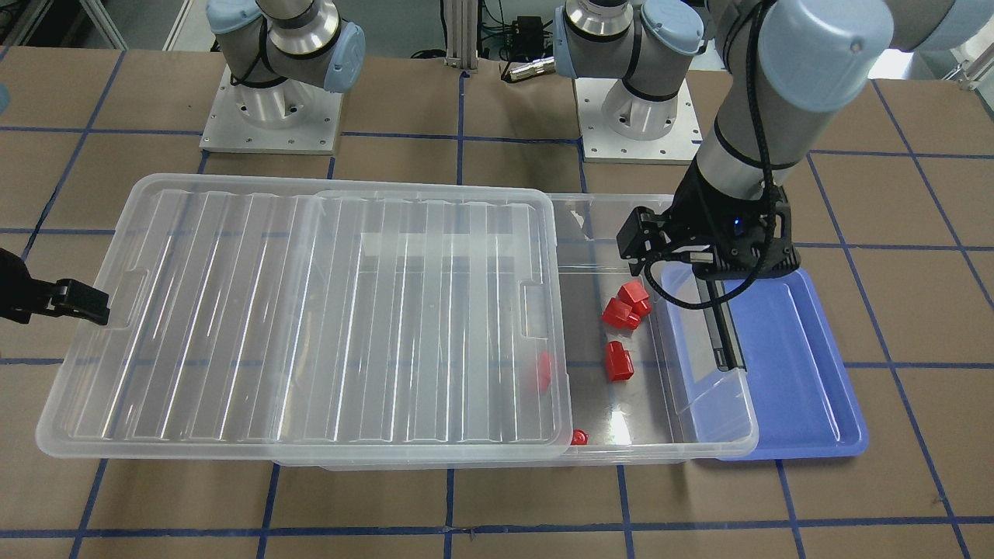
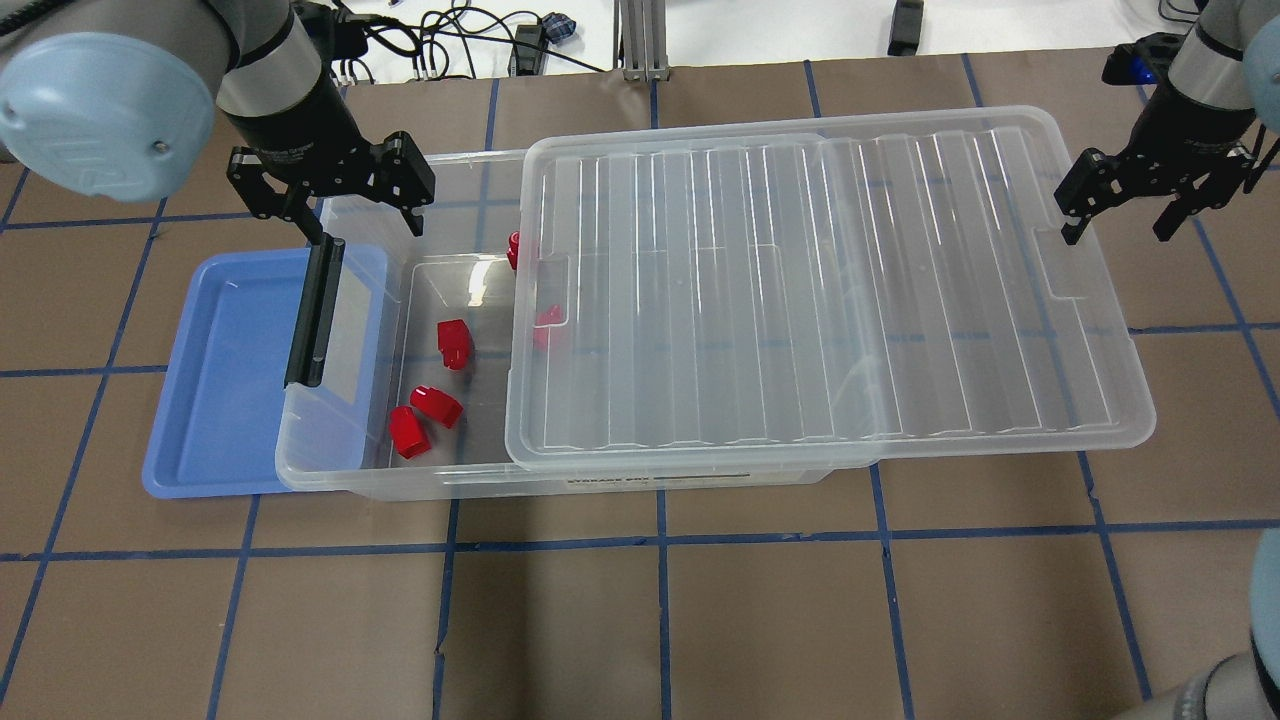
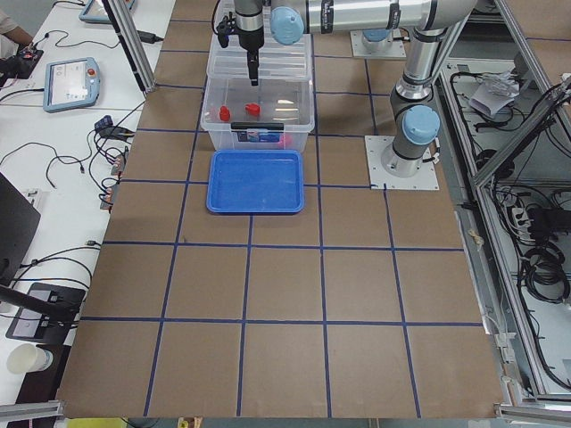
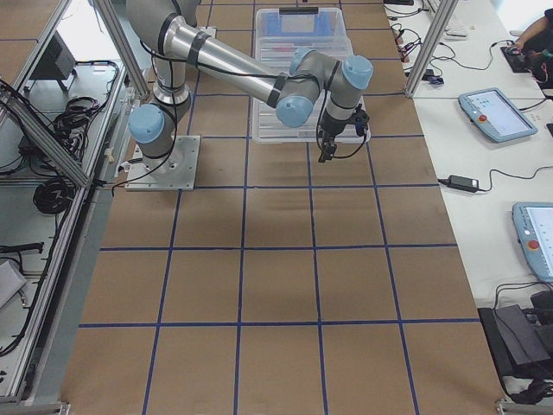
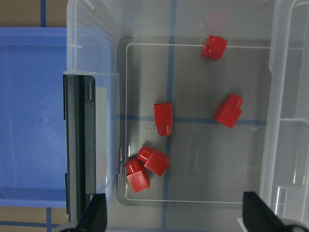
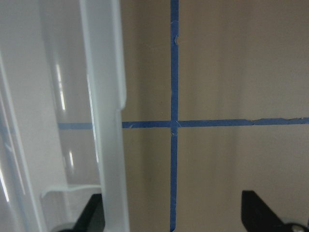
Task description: Place red block in blue tray from box
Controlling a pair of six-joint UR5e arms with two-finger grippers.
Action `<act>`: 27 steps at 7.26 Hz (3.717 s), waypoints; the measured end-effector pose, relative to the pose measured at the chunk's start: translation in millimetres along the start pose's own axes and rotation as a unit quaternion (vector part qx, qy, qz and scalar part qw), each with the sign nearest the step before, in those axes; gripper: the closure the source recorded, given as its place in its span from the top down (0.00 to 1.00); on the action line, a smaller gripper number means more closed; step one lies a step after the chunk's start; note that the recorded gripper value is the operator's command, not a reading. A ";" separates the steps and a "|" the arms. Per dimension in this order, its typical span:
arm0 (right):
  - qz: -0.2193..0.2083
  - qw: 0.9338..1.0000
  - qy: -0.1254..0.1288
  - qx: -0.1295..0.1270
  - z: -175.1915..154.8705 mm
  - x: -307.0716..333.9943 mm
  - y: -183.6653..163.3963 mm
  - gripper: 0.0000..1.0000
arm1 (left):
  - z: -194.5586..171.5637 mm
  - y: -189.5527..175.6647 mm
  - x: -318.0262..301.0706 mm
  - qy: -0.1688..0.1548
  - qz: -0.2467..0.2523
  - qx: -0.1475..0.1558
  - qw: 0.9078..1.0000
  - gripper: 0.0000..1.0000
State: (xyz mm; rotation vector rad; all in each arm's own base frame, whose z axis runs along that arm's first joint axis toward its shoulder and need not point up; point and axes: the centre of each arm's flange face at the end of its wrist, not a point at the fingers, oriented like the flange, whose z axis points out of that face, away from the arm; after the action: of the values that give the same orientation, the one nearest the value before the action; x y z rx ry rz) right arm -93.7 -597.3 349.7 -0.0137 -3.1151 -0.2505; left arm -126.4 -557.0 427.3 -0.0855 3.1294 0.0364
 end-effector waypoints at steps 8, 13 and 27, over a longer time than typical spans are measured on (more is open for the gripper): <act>0.029 0.998 0.008 0.049 -119.1 -33.3 93.0 1.00 | 145.4 -43.1 9.9 0.003 0.004 -0.035 0.999 1.00; 0.026 0.999 0.009 0.041 -119.1 -35.2 99.9 1.00 | 204.6 -35.8 8.6 -0.005 -0.038 -0.059 0.997 1.00; 0.025 0.999 0.010 0.032 -109.5 -33.9 98.9 1.00 | 213.0 -46.0 11.6 0.001 -0.038 -0.041 0.998 0.09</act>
State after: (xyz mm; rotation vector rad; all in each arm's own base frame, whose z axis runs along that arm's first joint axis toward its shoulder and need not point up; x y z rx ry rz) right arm -57.1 -517.4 473.0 -0.0866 -3.0970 -0.1480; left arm -133.3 -598.5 213.2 -0.2057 3.1230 0.1648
